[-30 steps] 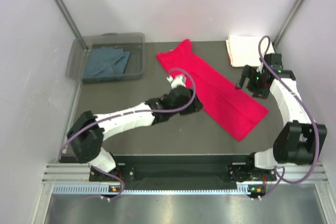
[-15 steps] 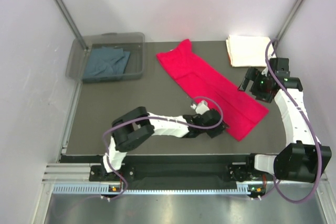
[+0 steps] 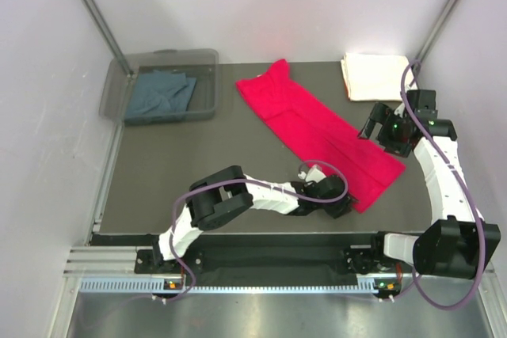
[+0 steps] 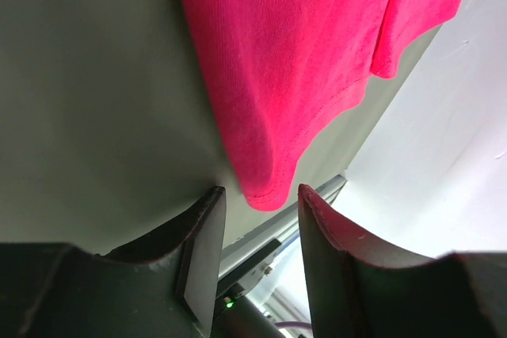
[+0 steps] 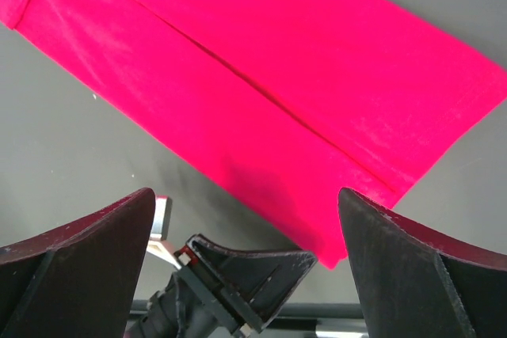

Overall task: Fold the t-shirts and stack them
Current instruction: Fold the tshirt

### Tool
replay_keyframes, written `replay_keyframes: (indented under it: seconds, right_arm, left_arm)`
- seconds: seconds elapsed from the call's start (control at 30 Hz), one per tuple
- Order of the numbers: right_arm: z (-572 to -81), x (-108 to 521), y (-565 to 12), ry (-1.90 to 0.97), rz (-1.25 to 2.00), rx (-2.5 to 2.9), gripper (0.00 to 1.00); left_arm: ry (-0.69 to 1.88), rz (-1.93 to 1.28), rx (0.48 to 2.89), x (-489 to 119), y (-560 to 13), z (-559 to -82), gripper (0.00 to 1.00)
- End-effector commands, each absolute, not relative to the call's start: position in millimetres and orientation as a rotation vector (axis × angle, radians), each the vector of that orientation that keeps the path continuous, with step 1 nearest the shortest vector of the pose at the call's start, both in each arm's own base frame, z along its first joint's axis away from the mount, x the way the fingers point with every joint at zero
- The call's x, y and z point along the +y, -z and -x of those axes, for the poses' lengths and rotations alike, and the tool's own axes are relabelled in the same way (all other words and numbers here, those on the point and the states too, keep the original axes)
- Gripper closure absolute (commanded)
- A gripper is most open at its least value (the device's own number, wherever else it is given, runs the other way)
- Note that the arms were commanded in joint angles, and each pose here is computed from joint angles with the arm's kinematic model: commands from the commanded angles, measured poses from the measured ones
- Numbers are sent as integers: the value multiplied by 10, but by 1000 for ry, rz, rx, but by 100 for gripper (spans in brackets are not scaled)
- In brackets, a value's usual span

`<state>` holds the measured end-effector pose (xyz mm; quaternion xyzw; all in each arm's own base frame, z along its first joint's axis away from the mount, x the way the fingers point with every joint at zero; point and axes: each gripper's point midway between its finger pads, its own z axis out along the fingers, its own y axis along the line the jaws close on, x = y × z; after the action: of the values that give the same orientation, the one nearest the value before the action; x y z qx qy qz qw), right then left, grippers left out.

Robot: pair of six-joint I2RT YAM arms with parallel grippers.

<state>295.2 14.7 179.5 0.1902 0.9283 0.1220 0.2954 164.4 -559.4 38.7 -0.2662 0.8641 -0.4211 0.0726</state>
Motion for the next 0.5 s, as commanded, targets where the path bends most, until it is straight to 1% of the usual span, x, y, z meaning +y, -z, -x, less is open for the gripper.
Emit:
replay_keyframes:
  seconds: [0.0,0.2,0.33,0.37,0.43,0.47]
  right_arm:
    - [-2994,133,-1925,-343,-514,2403,2]
    - [-2979,136,-1916,-345,-517,2401,2]
    - [-2964,135,-1892,-342,-517,2403,2]
    - [-2959,131,-1875,-338,-513,2406,2]
    - [-2944,126,-1853,-333,-512,2413,2]
    - [-2936,128,-1835,-331,-511,2418,1]
  left_arm:
    - [1198,903,2613,-5596,-213,-1632,53]
    - [1158,913,2614,-5626,-112,-1674,57]
    - [1152,929,2609,-5627,-89,-1716,66]
    - [1153,926,2613,-5637,-84,-1720,73]
    - [1157,900,2635,-5644,-80,-1689,84]
    - [1154,889,2646,-5634,-72,-1677,95]
